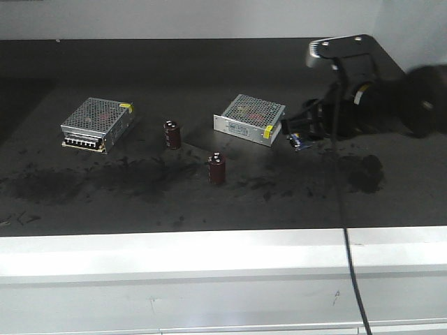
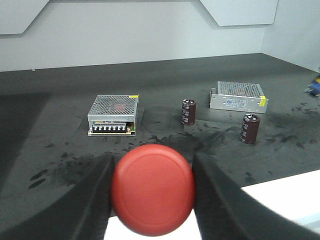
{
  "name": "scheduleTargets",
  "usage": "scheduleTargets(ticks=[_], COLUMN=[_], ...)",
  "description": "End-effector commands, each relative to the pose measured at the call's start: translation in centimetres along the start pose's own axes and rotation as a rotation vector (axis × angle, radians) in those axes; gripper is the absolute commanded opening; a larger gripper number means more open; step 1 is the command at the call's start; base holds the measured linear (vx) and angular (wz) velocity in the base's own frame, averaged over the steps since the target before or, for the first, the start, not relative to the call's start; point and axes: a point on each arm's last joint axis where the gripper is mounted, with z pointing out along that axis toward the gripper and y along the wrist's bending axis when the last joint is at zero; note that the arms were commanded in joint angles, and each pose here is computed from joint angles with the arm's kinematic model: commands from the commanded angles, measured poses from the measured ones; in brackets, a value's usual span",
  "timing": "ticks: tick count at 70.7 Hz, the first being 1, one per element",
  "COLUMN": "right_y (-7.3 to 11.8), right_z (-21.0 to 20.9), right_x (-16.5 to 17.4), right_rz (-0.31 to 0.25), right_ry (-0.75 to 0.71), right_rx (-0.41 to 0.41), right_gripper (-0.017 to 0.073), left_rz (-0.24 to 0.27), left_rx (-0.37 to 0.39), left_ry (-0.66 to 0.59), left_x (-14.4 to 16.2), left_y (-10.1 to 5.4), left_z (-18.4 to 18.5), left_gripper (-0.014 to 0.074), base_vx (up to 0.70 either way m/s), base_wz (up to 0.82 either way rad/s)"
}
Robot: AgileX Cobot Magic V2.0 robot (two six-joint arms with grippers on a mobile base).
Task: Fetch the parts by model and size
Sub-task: 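Close the right gripper on the yellow switch and lift it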
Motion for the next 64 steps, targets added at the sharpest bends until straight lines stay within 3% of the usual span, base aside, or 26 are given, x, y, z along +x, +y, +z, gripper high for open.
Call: scheduleTargets(ticks=[1, 38, 52, 64], right_y=[-0.1, 0.5, 0.7, 0.7], right_z=[-4.6, -18.8, -21.0, -21.8], right_x=[-0.6, 9.2, 13.6, 15.4], right_rz=[-0.01, -0.043, -0.067, -0.066], right_ry=[-0.241, -0.629, -0.719, -0.77], right_rx=[0.024, 0.051, 0.062, 0.063], right_gripper=[-0.0008, -0.0008, -0.0008, -0.0008], left_rz=[0.005, 0.005, 0.005, 0.005], left_rx=[0.029, 0.029, 0.029, 0.029], left_ry=[-0.092, -0.092, -0.092, -0.092], left_x=[-1.5, -1.5, -1.5, -1.5], left_y=[-0.3, -0.3, -0.3, -0.3], left_z=[-0.3, -0.3, -0.3, -0.3], left_gripper=[-0.0006, -0.0006, -0.0006, -0.0006], base_vx=[0.0, 0.0, 0.0, 0.0], base_wz=[0.0, 0.0, 0.0, 0.0])
